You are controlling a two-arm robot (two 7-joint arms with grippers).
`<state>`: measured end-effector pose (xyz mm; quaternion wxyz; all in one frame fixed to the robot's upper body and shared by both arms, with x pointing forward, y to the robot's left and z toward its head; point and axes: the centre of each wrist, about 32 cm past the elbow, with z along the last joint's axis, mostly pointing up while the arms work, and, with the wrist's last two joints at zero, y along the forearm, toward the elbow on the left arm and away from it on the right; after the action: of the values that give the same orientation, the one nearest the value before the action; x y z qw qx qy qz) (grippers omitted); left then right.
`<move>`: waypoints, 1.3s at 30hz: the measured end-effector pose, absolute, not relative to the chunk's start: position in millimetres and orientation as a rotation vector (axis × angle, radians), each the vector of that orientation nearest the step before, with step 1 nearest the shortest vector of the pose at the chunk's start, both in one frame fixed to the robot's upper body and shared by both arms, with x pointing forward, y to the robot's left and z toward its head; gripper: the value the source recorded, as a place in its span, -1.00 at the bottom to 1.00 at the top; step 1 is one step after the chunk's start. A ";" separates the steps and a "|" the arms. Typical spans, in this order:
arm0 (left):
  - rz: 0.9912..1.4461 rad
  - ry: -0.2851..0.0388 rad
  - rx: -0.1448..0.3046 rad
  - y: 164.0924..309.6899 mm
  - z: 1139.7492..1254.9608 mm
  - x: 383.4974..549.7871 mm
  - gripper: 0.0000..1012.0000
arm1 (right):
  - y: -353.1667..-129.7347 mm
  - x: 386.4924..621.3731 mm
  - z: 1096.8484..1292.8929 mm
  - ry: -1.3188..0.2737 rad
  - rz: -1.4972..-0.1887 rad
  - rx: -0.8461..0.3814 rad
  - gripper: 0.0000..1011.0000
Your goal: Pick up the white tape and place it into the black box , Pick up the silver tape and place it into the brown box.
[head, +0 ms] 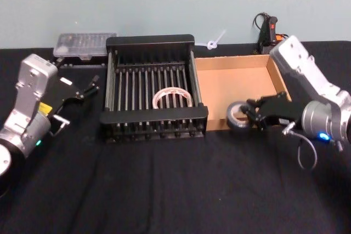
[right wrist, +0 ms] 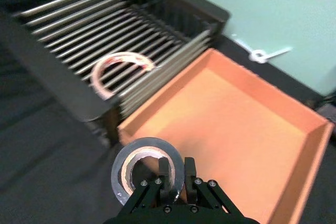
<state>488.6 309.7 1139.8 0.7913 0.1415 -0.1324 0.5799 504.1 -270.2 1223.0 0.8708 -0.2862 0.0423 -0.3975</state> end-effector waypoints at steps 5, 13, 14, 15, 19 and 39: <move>1.248 -0.285 0.305 309.7 1139.8 488.6 0.98 | -269.8 517.4 1224.7 0.077 -0.895 -0.607 -0.66; 1.248 -0.285 0.305 309.7 1139.8 488.6 0.98 | -270.2 540.2 1225.7 0.070 -0.961 -0.600 -0.66; 1.248 -0.285 0.304 309.7 1139.8 488.6 0.98 | -270.2 542.3 1225.6 0.070 -0.965 -0.600 -0.66; 1.248 -0.285 0.304 309.7 1139.8 488.6 0.98 | -269.8 546.7 1225.6 0.070 -0.974 -0.599 -0.66; 1.248 -0.285 0.304 309.7 1139.8 488.6 0.98 | -268.9 555.8 1223.6 0.075 -0.988 -0.605 -0.66; 1.248 -0.285 0.304 309.7 1139.8 488.6 0.98 | -266.0 566.8 1217.5 0.081 -1.004 -0.612 -0.66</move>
<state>488.6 309.7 1139.8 0.7913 0.1415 -0.1325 0.5800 566.8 -266.0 1217.5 0.8312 -0.2887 0.0383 -0.4736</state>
